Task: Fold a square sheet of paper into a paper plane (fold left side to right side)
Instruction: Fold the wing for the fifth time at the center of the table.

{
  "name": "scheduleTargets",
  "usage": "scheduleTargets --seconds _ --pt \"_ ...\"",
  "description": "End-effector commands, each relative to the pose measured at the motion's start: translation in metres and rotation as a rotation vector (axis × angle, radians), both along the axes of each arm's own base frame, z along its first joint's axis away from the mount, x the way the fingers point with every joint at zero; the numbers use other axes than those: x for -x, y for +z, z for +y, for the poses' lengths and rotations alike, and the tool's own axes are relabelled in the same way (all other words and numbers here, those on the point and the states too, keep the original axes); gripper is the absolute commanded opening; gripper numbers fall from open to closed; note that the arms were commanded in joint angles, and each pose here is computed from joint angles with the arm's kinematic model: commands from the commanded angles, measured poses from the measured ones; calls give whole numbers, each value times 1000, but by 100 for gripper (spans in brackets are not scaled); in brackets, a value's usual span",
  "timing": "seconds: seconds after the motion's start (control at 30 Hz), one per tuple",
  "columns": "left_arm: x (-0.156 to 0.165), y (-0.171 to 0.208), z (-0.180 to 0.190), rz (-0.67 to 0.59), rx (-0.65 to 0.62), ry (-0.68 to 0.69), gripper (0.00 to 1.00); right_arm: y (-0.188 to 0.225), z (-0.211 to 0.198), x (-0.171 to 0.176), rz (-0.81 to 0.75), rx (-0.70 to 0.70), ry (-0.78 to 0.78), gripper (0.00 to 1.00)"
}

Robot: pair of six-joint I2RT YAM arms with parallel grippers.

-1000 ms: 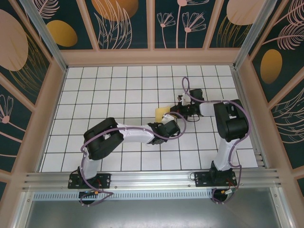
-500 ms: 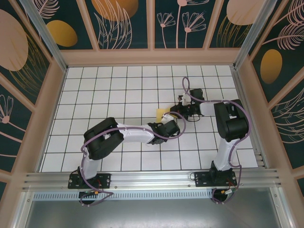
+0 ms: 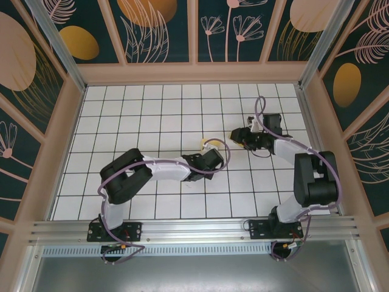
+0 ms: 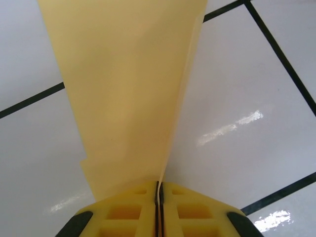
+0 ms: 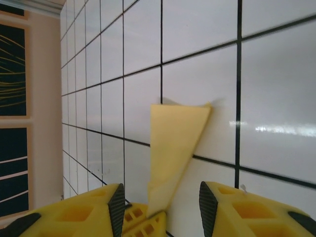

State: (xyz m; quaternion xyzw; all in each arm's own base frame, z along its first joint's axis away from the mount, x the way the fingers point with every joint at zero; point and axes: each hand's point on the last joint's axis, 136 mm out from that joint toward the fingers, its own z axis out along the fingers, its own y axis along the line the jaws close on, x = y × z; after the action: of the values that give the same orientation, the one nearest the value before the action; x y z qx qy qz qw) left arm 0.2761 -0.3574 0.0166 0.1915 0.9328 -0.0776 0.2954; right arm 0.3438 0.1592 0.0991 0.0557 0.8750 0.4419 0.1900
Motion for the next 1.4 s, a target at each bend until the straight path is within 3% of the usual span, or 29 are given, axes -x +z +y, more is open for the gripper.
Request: scheduleTargets --seconds 0.0,0.43,0.77,1.37 --pt "0 11 -5 70 165 4 11 -10 -4 17 -4 28 -4 47" --pt "4 6 5 249 484 42 9 -16 36 42 -56 -25 42 47" --pt "4 3 13 302 581 87 7 -39 71 22 1 41 68 45" --pt "7 3 17 353 700 144 4 -76 100 19 136 108 94 39"
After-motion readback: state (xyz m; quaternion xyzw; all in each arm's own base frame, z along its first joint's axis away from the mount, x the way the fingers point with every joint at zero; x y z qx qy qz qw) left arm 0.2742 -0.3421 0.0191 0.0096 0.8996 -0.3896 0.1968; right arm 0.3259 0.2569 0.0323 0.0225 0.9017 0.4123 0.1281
